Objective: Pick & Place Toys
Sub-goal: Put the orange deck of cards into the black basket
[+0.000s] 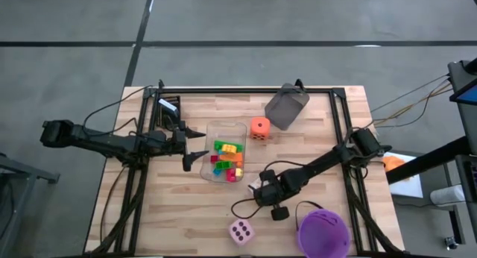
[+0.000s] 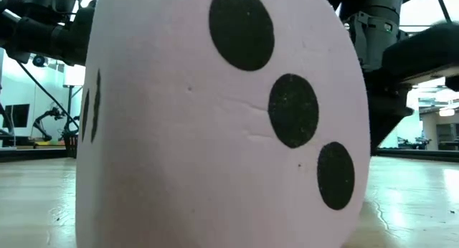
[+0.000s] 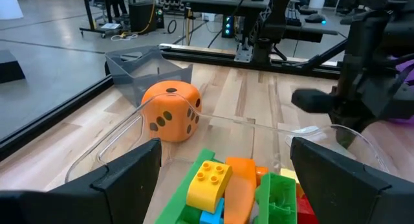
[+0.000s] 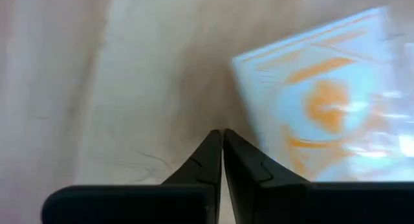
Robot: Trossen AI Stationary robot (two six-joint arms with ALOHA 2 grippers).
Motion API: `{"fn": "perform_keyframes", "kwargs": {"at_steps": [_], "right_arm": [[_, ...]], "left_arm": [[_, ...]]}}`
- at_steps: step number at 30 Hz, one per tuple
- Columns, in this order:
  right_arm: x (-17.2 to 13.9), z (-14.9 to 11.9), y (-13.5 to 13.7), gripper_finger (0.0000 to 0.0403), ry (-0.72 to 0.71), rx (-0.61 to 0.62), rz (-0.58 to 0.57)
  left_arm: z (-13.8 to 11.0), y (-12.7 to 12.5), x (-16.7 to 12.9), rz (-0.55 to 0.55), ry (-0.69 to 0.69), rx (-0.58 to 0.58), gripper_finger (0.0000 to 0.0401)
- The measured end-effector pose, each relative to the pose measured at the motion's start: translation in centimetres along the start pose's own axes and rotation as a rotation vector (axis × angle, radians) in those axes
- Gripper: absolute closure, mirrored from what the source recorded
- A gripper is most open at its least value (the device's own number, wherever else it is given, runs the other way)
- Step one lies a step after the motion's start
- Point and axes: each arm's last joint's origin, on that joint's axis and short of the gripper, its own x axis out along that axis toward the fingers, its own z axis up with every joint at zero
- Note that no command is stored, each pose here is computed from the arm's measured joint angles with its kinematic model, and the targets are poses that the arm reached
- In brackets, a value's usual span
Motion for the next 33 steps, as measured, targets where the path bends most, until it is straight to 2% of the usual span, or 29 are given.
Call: {"fn": "perform_keyframes", "kwargs": {"at_steps": [7, 16, 33], "right_arm": [[-1.9, 0.8, 1.2, 0.0385, -0.096, -0.052, -0.158], [-0.8, 0.5, 1.2, 0.0385, -0.073, -0.056, -0.238], [-0.3, 0.5, 1.5, 0.0385, -0.045, -0.046, -0.137]], "left_arm": [[0.0, 0.0, 0.0, 0.0, 0.0, 0.0, 0.0055], [0.0, 0.0, 0.0, 0.004, 0.001, 0.001, 0.0055], [0.0, 0.0, 0.0, 0.008, 0.001, 0.001, 0.0055]]}}
